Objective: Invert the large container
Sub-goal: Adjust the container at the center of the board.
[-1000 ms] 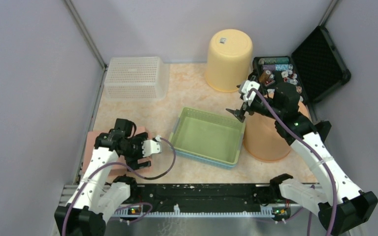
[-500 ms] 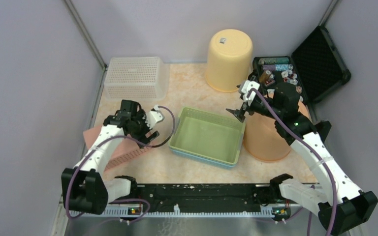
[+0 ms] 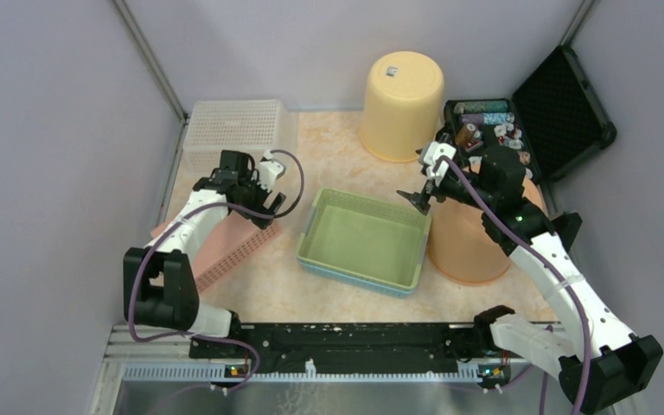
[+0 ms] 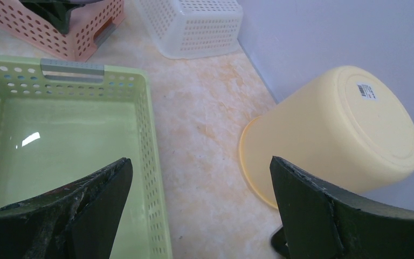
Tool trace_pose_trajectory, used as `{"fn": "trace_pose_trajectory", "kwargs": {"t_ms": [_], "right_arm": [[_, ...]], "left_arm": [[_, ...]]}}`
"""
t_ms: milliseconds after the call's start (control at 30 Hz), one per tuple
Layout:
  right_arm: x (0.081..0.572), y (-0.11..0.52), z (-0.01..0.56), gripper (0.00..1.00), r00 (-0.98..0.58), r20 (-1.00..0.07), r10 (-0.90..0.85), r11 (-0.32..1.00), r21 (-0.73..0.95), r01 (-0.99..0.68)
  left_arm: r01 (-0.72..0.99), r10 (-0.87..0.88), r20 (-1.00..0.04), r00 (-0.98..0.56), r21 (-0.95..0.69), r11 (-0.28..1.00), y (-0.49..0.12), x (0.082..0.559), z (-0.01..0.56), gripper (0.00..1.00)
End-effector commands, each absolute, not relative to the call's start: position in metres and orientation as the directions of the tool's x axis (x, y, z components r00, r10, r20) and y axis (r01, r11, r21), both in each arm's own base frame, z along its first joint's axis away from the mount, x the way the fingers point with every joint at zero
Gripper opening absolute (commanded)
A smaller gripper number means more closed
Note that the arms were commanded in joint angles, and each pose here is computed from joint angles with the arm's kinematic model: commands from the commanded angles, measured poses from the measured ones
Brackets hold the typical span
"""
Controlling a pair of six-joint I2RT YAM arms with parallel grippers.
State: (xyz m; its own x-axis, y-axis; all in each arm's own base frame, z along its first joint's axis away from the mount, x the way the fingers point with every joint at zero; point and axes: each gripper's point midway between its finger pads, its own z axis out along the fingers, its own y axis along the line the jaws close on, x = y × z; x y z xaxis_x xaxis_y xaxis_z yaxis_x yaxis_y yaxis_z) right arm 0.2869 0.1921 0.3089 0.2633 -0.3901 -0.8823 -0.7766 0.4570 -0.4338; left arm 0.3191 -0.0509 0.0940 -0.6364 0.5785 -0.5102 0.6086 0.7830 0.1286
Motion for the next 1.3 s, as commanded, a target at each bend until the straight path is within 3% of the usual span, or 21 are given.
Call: {"fn": "trace_pose_trajectory", "kwargs": {"t_ms": [0,200,367,600,900,1100,1267], "right_arm": [[0.289,0.19,0.32,0.99,0.305,-0.874,-0.378,0.467,-0.464,-0.753],[0.29,0.189,0.319,0.99,0.304,-0.871,-0.386,0.469,-0.469,-0.748],[0.292,0.19,0.316,0.99,0.301,-0.871,-0.388,0.467,-0.467,-0.751],[0.293,0.191,0.315,0.99,0.298,-0.872,-0.388,0.465,-0.464,-0.754],[0.287,0.193,0.316,0.99,0.305,-0.877,-0.372,0.452,-0.458,-0.765],[0.285,0.194,0.316,0.99,0.308,-0.878,-0.368,0.447,-0.457,-0.769],[0.286,0.195,0.312,0.99,0.306,-0.878,-0.367,0.442,-0.454,-0.774]], "left_arm": [[0.521,0.43,-0.478,-0.766,-0.071,0.851,-0.071,0.312,0.074,0.99],[0.544,0.389,-0.589,-0.708,-0.103,0.833,-0.088,0.331,0.112,0.99],[0.588,0.446,-0.705,-0.552,0.05,0.807,-0.081,0.339,0.168,0.99],[0.44,0.462,-0.733,-0.499,0.244,0.864,-0.028,0.35,0.206,0.99],[0.137,0.264,-0.785,-0.561,0.227,0.964,0.083,0.386,0.2,0.99],[0.038,0.144,-0.765,-0.627,0.154,0.987,0.129,0.394,0.169,0.99],[-0.044,0.133,-0.755,-0.642,0.21,0.977,0.16,0.386,0.157,0.99]]}}
